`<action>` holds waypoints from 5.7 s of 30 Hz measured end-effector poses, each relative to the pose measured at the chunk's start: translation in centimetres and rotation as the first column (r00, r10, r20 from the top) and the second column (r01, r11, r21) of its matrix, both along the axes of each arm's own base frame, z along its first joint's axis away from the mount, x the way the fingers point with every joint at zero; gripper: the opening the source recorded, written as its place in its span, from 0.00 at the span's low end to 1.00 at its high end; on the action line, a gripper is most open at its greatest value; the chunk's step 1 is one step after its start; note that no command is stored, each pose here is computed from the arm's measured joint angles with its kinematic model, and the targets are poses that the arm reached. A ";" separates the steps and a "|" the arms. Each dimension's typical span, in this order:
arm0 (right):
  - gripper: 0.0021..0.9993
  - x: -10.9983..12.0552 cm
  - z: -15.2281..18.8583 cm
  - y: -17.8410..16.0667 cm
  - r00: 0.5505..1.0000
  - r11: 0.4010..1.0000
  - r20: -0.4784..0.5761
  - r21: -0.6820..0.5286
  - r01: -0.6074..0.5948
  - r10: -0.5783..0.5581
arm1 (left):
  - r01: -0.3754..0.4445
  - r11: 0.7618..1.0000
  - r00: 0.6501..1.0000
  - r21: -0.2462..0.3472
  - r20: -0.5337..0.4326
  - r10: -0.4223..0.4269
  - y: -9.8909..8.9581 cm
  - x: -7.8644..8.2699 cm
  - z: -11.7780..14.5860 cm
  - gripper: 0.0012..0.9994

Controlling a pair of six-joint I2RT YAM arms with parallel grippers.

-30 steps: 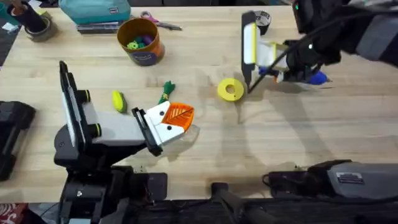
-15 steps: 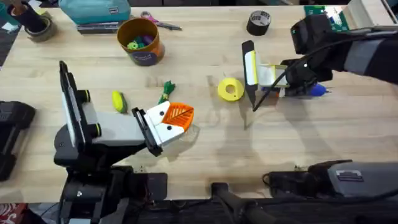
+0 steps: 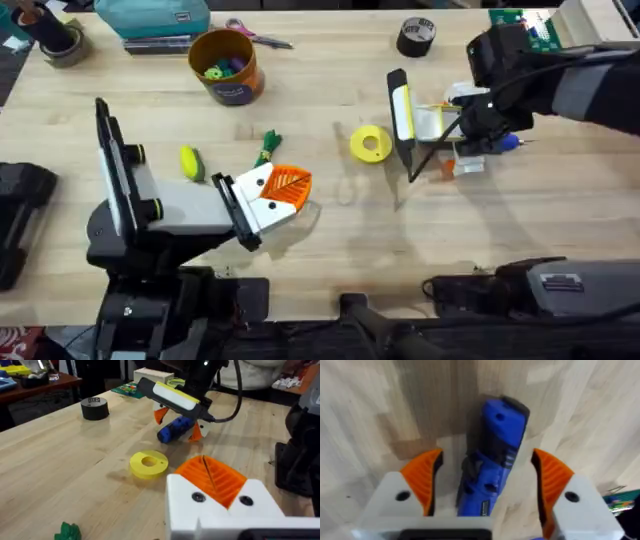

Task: Pick up the gripper from the table and insert it into the empty holder that is missing its gripper. Then pick up a screw, insert it into the mounting hole, and use the screwdriver to tighten it. Finally, clean up the table by picking up the vegetable and placing it into the bucket.

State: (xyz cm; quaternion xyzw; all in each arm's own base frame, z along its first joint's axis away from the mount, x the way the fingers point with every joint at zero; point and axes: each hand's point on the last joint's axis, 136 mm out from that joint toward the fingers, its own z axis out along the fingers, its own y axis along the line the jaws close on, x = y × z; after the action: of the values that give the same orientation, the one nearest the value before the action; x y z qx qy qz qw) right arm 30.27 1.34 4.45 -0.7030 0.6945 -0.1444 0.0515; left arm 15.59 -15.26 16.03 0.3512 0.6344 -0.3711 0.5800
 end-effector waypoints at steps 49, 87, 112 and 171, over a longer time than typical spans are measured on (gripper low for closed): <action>1.00 -7.9 23.9 4.3 0.474 0.141 -0.016 0.945 0.294 -0.880 | -0.608 0.748 0.732 0.266 -0.177 0.658 9.3 7.1 10.1 0.99; 1.00 -12.7 19.0 2.7 0.417 0.120 -0.125 0.849 0.514 -0.901 | -0.129 0.590 0.352 0.797 -0.520 0.778 10.2 9.7 -3.6 0.99; 1.00 -12.7 18.9 2.7 0.416 0.120 -0.125 0.849 0.515 -0.901 | 0.070 0.568 0.309 0.820 -0.559 0.769 7.0 12.3 -12.4 0.99; 1.00 -12.7 18.9 2.7 0.416 0.120 -0.125 0.849 0.515 -0.901 | -0.607 0.380 0.410 0.698 -0.134 0.902 14.3 27.0 5.4 0.02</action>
State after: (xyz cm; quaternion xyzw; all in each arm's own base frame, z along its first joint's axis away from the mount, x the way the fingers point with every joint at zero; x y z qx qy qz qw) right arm 17.57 4.02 23.39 -0.1057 0.8974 0.0248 0.4278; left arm 42.59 -0.93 21.43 0.0443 0.9245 0.0750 0.3712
